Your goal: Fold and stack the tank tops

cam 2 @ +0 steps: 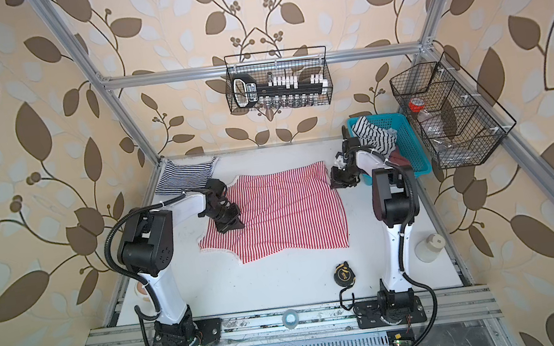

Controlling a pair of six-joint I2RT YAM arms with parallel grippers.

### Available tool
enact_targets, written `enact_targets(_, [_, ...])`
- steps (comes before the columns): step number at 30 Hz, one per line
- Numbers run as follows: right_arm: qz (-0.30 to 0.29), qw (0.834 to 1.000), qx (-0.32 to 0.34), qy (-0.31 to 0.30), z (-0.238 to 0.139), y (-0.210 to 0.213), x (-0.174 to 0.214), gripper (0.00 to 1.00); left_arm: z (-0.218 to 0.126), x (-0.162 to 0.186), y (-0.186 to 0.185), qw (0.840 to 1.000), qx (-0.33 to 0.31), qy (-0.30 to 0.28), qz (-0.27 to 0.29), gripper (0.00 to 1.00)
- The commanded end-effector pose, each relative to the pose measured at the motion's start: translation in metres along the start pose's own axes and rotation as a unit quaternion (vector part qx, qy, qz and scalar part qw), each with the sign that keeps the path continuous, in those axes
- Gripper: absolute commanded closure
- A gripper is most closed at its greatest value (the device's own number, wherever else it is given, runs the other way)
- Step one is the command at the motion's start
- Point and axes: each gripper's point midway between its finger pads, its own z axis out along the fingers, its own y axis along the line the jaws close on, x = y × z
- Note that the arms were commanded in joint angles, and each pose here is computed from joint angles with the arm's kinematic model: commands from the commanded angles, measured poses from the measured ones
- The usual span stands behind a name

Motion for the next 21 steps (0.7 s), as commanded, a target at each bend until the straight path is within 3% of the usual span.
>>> enact_targets(1, [0.005, 0.999, 0.023, -0.039, -0.023, -0.009, -0.010, 1.00, 0.031, 0.011, 0.091, 0.986, -0.155, 0.017, -0.051, 1.00])
enact_targets(7, [0.016, 0.999, 0.039, -0.034, -0.018, -0.019, -0.006, 1.00, 0.033, 0.011, 0.091, 0.987, -0.153, 0.019, -0.053, 1.00])
enact_targets(8, [0.015, 0.999, 0.033, -0.029, -0.014, -0.018, -0.004, 0.97, 0.033, 0.010, 0.089, 0.987, -0.151, 0.019, -0.053, 1.00])
enact_targets(11, [0.008, 0.999, 0.024, -0.024, -0.011, -0.012, -0.003, 0.75, 0.028, 0.005, 0.074, 0.990, -0.127, 0.014, -0.053, 1.00])
enact_targets(13, [0.005, 0.999, 0.021, -0.033, -0.014, -0.008, -0.008, 0.69, 0.018, -0.002, 0.056, 0.993, -0.104, 0.005, -0.047, 0.93])
enact_targets(16, [0.000, 0.998, 0.004, -0.059, -0.024, 0.004, -0.023, 0.66, -0.006, -0.017, 0.024, 0.997, -0.072, -0.021, -0.028, 0.84])
enact_targets(21, [-0.010, 0.995, -0.022, -0.092, -0.028, 0.023, -0.055, 0.69, -0.043, -0.045, -0.028, 0.998, -0.025, -0.062, 0.002, 0.79])
